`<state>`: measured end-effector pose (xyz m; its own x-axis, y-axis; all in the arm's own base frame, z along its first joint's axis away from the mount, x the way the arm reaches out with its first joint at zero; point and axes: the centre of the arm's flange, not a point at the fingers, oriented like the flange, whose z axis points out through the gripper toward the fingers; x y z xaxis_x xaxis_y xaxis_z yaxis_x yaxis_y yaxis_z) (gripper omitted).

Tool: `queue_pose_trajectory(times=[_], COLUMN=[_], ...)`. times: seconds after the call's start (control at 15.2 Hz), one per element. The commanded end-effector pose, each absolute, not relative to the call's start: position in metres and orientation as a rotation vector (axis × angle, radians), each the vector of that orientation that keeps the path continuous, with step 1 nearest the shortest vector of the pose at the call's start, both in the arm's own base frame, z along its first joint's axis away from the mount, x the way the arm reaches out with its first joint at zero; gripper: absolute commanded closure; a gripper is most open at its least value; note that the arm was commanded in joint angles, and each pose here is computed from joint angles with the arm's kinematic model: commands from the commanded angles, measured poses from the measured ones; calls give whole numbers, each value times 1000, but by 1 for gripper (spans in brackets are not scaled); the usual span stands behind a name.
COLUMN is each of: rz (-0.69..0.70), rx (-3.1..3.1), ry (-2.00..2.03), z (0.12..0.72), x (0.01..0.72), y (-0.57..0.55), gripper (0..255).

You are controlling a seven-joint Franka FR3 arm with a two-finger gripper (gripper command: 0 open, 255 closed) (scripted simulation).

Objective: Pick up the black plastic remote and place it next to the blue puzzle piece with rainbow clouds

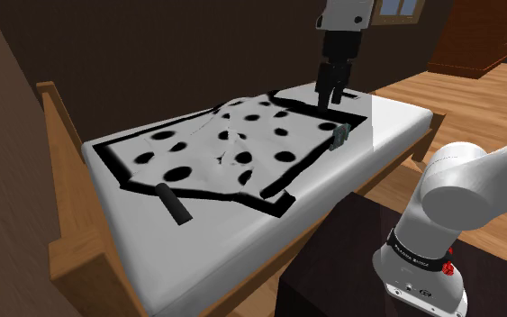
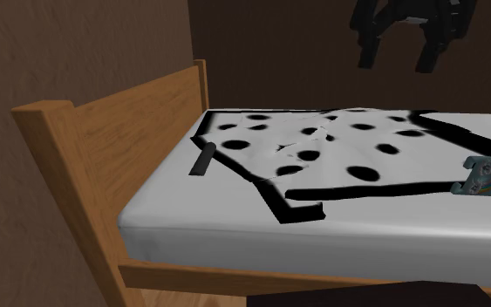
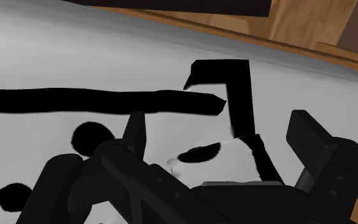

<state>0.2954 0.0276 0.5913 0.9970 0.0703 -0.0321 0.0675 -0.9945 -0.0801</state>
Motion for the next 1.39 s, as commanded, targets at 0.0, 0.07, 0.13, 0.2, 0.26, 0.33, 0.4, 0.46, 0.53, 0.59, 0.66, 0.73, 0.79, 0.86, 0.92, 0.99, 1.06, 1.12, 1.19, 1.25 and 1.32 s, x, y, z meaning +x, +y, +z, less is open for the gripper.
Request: queue_pose_trajectory(times=[0.0, 0.07, 0.13, 0.2, 0.26, 0.33, 0.4, 0.46, 0.53, 0.59, 0.66, 0.73, 0.79, 0.86, 0.92, 0.99, 1.06, 1.12, 1.19, 1.25, 1.32], rz=[53, 52, 51, 49, 48, 46, 45, 43, 42, 40, 39, 37, 36, 34, 33, 31, 30, 29, 27, 26, 24], rx=[-3060, -3061, -3061, -3061, -3061, -3061, -3061, -3061, -3061, -3061, -3061, -3061, -3061, -3061, -3060, -3060, -3059, -3059, -3058, -3058, -3057], ry=[-106, -93, -80, -67, -54, -41, -28, -16, -3, 10, 23, 36, 49, 62, 75, 88, 100, 113, 126, 139, 152], z=[591, 585, 578, 571, 565, 558, 552, 545, 538, 532, 525, 519, 512, 506, 499, 492, 486, 479, 473, 466, 460], x=[295, 301, 307, 313, 320, 326, 332, 339, 345, 352, 358, 365, 372, 379, 386, 393, 400, 407, 415, 422, 429], y=[28, 37, 47, 56, 66, 75, 84, 94, 103, 112, 121, 130, 139, 148, 157, 166, 175, 183, 192, 201, 209], gripper=[0, 0, 0, 0, 0, 0, 0, 0, 0, 0, 0, 0, 0, 0, 0, 0, 0, 0, 0, 0, 0])
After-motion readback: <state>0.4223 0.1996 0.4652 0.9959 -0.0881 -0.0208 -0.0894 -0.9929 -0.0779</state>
